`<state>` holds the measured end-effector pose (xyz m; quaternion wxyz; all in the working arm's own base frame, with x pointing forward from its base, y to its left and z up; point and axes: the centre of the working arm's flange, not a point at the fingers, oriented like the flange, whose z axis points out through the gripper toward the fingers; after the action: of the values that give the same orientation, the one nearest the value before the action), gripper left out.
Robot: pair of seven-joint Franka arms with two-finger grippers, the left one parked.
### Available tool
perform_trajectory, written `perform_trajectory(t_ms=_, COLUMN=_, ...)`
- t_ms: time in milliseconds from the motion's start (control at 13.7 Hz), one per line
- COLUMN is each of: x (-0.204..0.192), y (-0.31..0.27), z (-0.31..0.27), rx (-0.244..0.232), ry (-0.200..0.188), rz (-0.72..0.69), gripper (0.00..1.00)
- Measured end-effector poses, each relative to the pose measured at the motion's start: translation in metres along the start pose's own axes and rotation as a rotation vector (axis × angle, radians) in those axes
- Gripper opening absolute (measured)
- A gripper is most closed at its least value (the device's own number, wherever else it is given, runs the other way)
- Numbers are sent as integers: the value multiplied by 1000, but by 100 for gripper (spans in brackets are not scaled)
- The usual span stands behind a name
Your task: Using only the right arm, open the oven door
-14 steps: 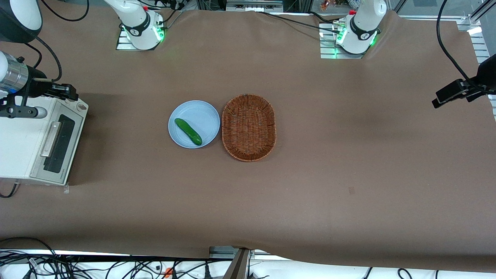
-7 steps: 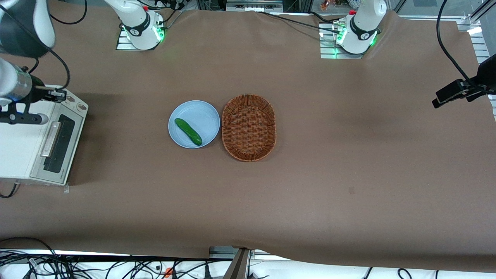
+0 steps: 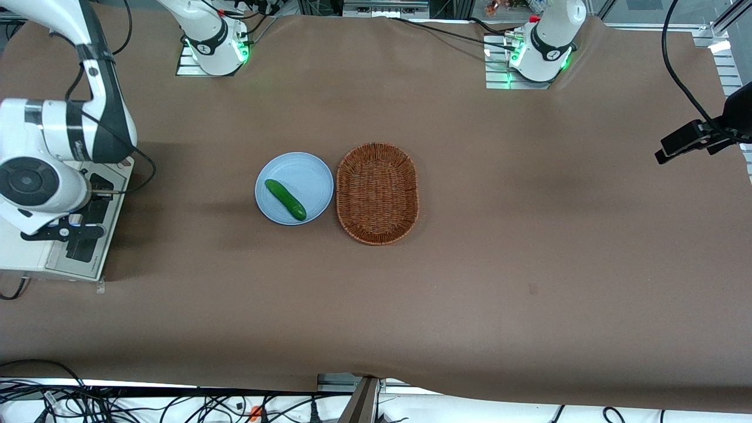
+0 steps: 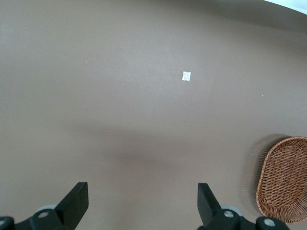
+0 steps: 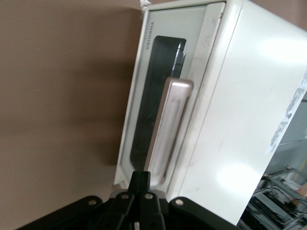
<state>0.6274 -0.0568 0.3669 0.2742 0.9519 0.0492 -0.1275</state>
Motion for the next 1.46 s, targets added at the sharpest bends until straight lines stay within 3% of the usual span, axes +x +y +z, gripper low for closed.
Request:
perform_trajectory(t_ms=146, x=4, y=-4, z=20, rx=-71, ry=6, rz=12, gripper=1)
perform_trajectory(t_ms=366, x=6, y=-4, z=43, rx=-117, ry=-10, rz=31, gripper=1)
perform_trajectory(t_ms=878, x=5, y=-1, z=46, rx=-153, ry=-9, rz=51, gripper=1)
perform_trajectory(t_ms=1463, x=6, y=-5, z=46, rx=-163, ry=-6, rz=83, gripper=1)
